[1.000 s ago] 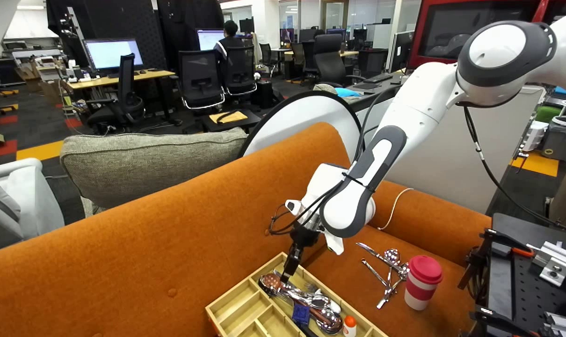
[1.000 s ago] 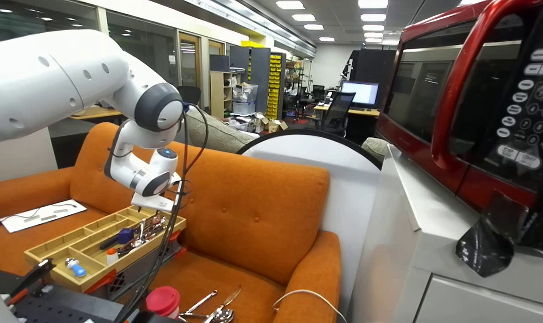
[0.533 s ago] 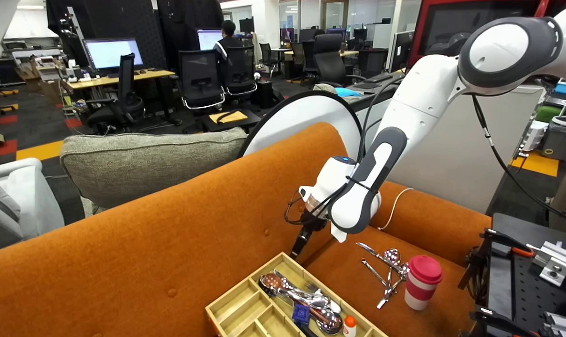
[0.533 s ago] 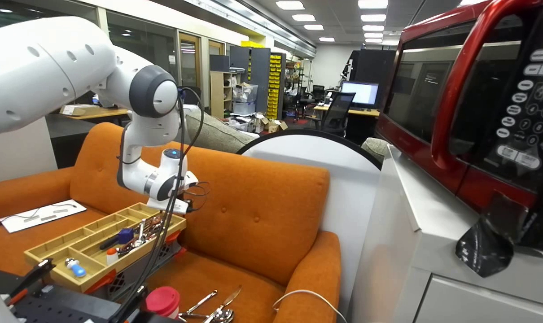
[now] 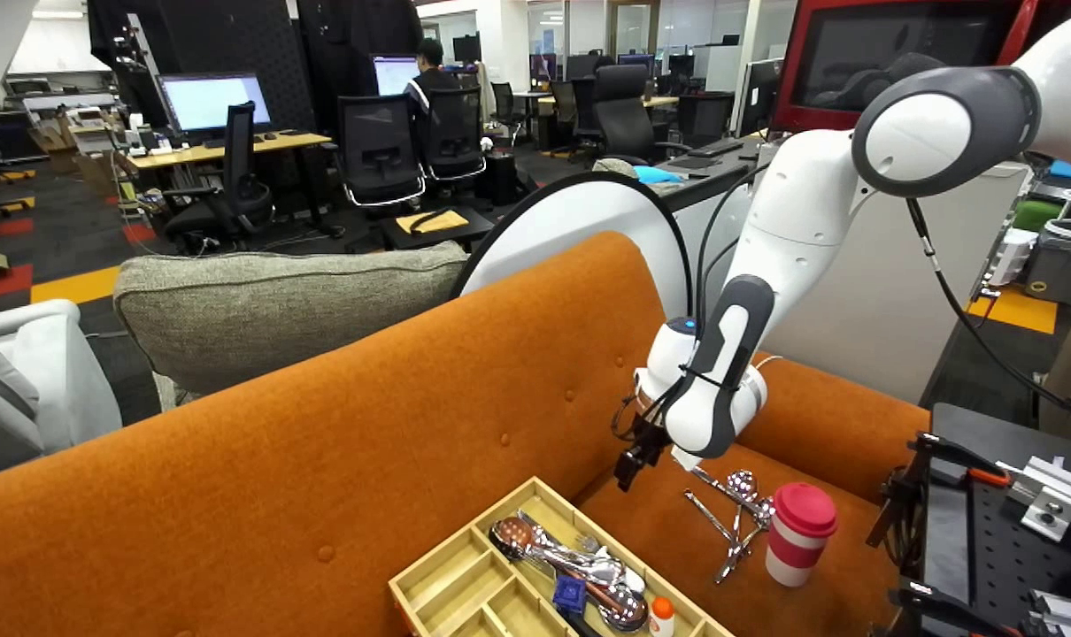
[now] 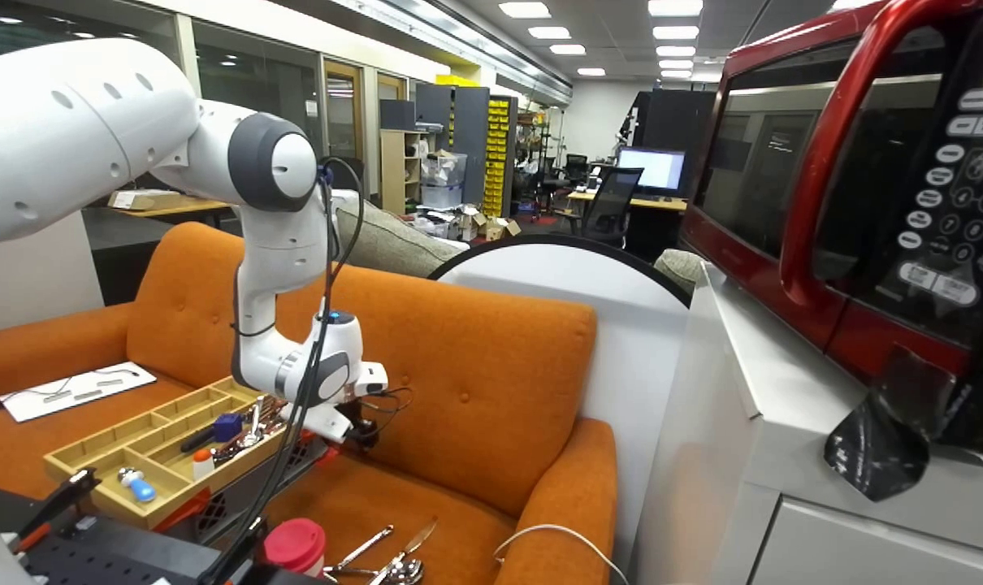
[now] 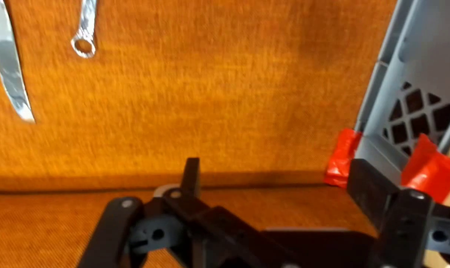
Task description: Pick up the bottle and spoons and put them on the tray
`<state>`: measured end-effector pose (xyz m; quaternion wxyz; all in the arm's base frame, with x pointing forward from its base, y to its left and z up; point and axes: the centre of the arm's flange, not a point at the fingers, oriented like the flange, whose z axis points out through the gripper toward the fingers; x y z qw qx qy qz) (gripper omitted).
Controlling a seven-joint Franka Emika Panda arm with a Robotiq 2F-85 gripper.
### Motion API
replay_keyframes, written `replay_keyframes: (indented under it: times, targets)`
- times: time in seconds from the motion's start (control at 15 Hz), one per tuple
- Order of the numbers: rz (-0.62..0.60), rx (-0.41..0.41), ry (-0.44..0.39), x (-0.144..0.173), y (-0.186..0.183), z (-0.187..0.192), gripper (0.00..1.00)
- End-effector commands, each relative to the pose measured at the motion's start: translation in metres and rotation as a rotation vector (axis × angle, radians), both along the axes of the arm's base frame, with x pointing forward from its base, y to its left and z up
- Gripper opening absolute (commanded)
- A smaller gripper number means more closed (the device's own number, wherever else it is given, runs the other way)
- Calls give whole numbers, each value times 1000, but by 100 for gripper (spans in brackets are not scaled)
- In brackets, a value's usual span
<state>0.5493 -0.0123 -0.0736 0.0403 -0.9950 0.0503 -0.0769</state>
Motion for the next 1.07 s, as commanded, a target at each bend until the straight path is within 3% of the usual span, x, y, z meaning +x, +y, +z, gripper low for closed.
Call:
replay_keyframes:
  times: [0.0, 0.4, 0.47, 1.0]
  targets:
    - [-132, 24, 70, -24, -14, -21, 100]
    - [-328, 28, 191, -61, -42, -62, 100]
    - [-279, 9, 160, -61, -38, -63, 100]
    - [-278, 8, 161, -61, -37, -65, 100]
